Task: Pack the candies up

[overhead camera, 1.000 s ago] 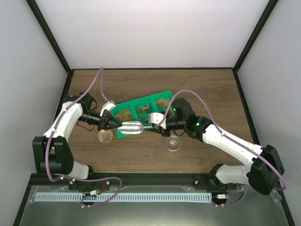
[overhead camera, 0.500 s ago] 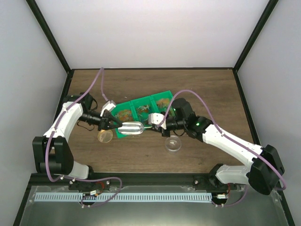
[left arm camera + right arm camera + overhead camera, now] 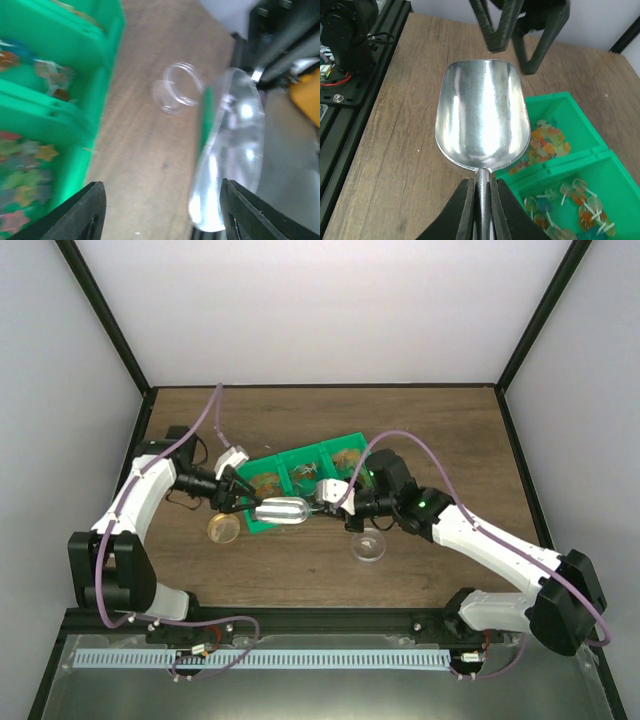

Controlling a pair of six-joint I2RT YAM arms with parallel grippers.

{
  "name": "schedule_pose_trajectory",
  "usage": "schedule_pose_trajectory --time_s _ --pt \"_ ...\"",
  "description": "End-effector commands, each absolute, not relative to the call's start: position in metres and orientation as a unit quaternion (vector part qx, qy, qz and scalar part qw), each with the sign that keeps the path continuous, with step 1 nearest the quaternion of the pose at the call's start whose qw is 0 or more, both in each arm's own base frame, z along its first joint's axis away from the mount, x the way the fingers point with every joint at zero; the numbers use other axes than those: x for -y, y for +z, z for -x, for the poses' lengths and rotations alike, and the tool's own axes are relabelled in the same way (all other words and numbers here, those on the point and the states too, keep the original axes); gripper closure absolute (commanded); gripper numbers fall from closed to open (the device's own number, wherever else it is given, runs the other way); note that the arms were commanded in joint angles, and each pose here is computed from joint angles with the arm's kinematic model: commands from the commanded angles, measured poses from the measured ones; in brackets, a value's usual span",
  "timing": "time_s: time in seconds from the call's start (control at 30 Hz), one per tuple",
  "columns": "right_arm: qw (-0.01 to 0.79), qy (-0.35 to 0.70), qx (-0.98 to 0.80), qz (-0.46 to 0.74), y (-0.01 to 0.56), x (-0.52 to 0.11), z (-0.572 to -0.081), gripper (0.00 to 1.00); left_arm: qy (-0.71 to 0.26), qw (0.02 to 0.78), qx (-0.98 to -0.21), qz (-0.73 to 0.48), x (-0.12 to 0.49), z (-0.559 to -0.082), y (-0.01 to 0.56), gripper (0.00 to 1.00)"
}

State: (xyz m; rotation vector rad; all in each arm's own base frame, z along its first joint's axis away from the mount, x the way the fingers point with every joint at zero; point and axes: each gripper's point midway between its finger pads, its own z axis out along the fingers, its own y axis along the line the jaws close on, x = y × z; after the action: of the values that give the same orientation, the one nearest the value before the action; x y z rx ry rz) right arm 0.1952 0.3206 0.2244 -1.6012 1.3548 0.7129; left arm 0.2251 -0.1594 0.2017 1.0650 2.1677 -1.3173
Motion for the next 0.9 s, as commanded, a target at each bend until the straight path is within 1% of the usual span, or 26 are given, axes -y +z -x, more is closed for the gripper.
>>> schedule_pose_trajectory --time_s 0.0,0.1,0.17,0.33,0.53,0.67,0.87 --pt "0.450 0.275 -0.591 0.610 0.244 -0.308 -0.202 0.99 -0.342 0.299 -0.807 -0.377 0.144 -0.292 0.217 0.29" --pt "0.437 0.264 -0.643 0.571 0.241 -0.290 -0.214 0.99 -0.270 0.356 -0.807 -0.386 0.134 -0.326 0.224 0.20" --pt "0.421 0.250 -0.692 0.530 0.235 -0.275 -0.228 0.99 -0.236 0.369 -0.808 -0.394 0.133 -0.346 0.221 0.19" --pt "0.403 0.234 -0.767 0.441 0.229 -0.243 -0.253 0.99 -0.206 0.332 -0.824 -0.411 0.152 -0.390 0.196 0.19" --pt "0.412 0.189 -0.805 0.384 0.228 -0.213 -0.268 0.99 -0.166 0.303 -0.822 -0.454 0.202 -0.435 0.167 0.24" --pt "0.410 0.162 -0.826 0.351 0.234 -0.200 -0.278 0.99 -0.164 0.274 -0.819 -0.476 0.226 -0.446 0.137 0.28" --pt "0.399 0.139 -0.840 0.339 0.233 -0.191 -0.281 0.99 -0.156 0.240 -0.822 -0.493 0.241 -0.457 0.095 0.36"
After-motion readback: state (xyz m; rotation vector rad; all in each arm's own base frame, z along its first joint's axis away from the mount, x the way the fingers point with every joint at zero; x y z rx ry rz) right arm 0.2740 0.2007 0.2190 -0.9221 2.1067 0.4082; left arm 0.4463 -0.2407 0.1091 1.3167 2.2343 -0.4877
